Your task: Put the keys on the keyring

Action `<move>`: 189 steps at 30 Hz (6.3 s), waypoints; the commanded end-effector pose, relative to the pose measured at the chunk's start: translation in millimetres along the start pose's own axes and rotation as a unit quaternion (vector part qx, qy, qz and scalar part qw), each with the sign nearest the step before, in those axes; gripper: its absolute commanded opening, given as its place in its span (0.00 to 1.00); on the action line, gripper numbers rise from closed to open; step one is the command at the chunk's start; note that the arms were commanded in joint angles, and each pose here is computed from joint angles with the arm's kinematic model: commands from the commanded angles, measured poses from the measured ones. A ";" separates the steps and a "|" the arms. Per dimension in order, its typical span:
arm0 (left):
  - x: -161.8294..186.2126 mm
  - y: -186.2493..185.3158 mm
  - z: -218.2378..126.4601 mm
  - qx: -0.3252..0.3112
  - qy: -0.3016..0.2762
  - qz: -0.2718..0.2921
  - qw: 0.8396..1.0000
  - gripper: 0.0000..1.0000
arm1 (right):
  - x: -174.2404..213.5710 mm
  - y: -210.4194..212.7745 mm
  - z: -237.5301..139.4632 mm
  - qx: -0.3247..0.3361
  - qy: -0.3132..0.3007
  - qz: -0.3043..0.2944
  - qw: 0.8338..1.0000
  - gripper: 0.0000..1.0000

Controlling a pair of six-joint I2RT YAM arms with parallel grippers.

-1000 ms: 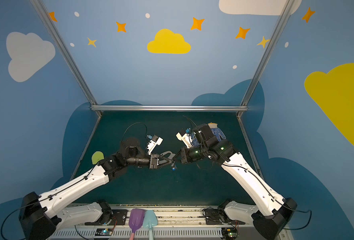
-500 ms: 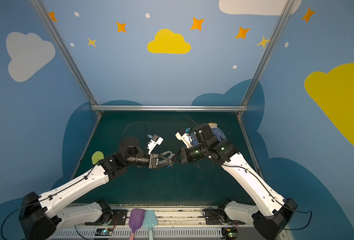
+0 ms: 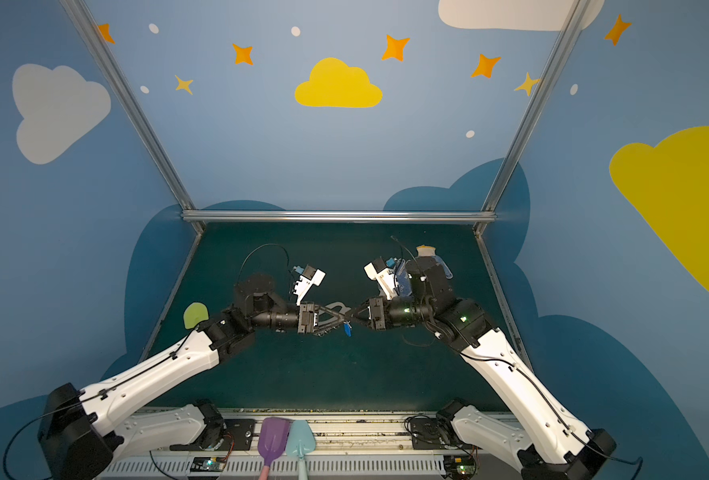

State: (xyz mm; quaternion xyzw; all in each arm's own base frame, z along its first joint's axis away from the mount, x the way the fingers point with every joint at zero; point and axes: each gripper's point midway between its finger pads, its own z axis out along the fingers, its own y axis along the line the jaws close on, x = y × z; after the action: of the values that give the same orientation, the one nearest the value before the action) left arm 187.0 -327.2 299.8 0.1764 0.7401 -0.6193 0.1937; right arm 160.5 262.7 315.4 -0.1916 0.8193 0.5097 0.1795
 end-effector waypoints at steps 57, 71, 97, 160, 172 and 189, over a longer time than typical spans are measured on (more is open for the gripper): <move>20.6 45.6 -20.8 -0.192 -0.045 0.095 0.976 0.51 | 16.1 -58.0 30.9 -0.010 0.105 0.247 0.963 0.00; 5.1 46.5 -39.2 -0.252 -0.066 0.176 0.949 0.50 | -11.5 -68.1 43.7 -0.103 0.025 0.376 0.920 0.00; 7.3 45.5 1.1 -0.279 -0.037 0.595 0.753 0.42 | -16.7 -44.3 43.6 -0.137 0.040 0.353 0.925 0.00; 1.5 -10.8 -33.4 -0.201 -0.058 0.517 0.830 0.04 | -26.1 -26.2 -32.9 -0.023 -0.170 -0.201 0.964 0.29; 14.6 -39.5 -31.5 -0.119 -0.049 0.484 0.866 0.04 | 1.5 28.8 -20.5 -0.095 -0.179 -0.405 0.892 0.33; 19.5 -55.5 -31.4 -0.074 -0.041 0.476 0.875 0.04 | 10.1 61.6 -10.8 -0.146 -0.171 -0.469 0.854 0.32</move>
State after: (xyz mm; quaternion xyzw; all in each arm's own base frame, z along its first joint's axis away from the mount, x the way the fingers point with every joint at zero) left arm 144.4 -305.8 327.1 0.4695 0.6151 -0.3864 0.5019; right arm 127.6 276.0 342.3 -0.4746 0.5379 0.4998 0.4854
